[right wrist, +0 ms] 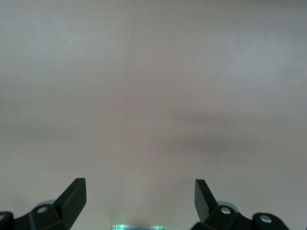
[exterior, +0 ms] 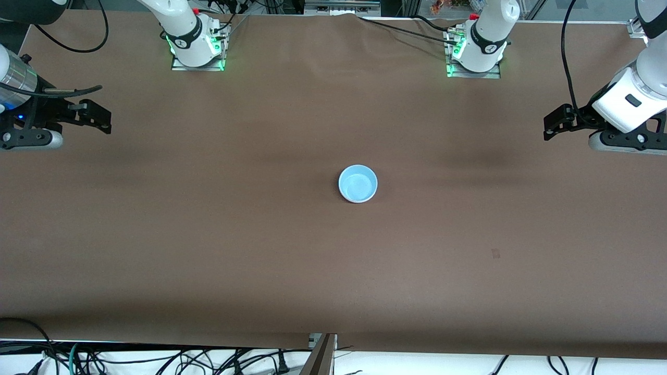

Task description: Stack pink and blue bowls on white bowl

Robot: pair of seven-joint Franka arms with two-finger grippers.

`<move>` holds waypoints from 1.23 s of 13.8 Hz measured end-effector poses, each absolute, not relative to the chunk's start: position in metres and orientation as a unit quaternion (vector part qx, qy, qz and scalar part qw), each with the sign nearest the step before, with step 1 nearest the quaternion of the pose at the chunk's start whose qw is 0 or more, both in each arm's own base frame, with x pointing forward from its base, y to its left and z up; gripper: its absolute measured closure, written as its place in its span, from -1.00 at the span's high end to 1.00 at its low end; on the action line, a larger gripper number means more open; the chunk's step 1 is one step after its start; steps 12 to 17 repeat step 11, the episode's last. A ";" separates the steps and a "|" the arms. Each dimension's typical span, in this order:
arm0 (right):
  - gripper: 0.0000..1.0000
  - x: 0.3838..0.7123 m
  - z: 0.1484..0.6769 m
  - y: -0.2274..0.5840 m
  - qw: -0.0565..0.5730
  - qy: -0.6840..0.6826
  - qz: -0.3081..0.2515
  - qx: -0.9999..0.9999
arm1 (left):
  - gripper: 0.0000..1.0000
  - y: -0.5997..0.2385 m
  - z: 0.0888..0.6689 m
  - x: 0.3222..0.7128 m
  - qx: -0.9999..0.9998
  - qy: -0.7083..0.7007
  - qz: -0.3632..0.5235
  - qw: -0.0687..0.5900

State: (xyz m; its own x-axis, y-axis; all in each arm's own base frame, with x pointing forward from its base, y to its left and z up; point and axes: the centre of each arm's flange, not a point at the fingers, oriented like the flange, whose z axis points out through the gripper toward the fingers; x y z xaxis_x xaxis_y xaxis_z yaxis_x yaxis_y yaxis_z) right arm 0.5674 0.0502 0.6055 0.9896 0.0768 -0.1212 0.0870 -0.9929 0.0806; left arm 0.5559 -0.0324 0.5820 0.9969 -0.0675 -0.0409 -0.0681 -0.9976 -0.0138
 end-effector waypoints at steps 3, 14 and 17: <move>1.00 0.563 0.605 0.063 0.043 0.053 -0.068 0.995 | 1.00 -0.032 0.581 0.556 -0.999 0.034 0.021 0.008; 1.00 0.560 0.600 0.062 0.042 0.050 -0.081 0.995 | 1.00 -0.031 0.581 0.557 -0.999 0.033 0.021 0.008; 1.00 0.560 0.600 0.062 0.042 0.050 -0.081 0.995 | 1.00 -0.031 0.581 0.557 -0.999 0.033 0.021 0.008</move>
